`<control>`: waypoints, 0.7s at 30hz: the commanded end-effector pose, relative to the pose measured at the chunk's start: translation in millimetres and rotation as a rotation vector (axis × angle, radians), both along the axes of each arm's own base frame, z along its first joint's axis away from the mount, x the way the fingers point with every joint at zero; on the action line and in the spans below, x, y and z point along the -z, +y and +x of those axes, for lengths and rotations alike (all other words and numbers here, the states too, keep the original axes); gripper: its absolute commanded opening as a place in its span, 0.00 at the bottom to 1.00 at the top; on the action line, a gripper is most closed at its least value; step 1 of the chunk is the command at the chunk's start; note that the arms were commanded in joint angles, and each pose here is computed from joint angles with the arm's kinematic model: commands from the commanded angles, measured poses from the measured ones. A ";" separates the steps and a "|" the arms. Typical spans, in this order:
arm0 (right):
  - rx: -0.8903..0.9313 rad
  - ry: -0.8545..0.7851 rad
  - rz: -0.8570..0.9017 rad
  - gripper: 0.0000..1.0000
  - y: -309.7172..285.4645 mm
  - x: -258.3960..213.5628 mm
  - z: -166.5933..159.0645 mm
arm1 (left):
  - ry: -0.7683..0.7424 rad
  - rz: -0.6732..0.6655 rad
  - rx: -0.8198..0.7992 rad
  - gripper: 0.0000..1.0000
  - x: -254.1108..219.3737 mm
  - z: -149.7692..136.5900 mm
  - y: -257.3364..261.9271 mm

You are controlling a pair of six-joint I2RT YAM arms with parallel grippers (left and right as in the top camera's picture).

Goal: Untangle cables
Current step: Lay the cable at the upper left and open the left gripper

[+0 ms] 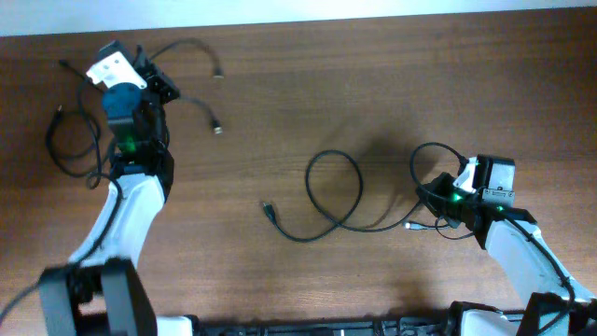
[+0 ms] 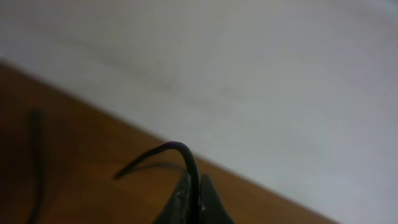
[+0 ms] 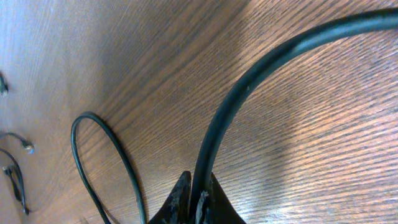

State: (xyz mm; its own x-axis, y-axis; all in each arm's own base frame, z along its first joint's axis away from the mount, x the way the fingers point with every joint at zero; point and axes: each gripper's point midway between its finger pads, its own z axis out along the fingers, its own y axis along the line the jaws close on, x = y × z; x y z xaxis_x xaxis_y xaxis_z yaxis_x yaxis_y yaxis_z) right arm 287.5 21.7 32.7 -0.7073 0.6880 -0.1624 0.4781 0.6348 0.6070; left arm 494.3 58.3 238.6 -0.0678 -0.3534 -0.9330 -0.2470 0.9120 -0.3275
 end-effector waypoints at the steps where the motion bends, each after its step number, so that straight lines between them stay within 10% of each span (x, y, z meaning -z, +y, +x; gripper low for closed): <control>1: -0.007 -0.015 -0.011 0.07 -1.2 -2.1 0.6 | 0.060 0.022 -0.069 0.00 28.8 7.3 18.2; 17: -0.007 -0.015 -0.011 0.07 -1.2 -2.1 0.6 | 0.001 0.012 -0.055 0.02 37.4 22.4 11.5; 18: -0.007 -0.014 -0.011 0.06 -1.1 -2.0 0.4 | 0.017 0.011 -0.054 0.17 41.0 21.8 11.4; 20: -0.007 -0.011 -0.010 0.07 -1.0 -1.7 -0.1 | 0.055 0.011 -0.057 0.97 50.0 19.9 11.9; 21: -0.007 -0.011 -0.010 0.06 -1.0 -1.7 -0.1 | 0.065 0.011 -0.059 0.99 52.2 19.2 12.7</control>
State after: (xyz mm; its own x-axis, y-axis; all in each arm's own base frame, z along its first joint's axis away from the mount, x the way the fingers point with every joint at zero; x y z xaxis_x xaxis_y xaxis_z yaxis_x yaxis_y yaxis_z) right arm 287.3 21.8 32.6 -0.7073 0.6882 -0.1612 0.4790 0.6344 0.6067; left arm 512.6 70.1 189.8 -0.0915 -0.3532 -0.9310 -0.3101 0.8986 -0.3104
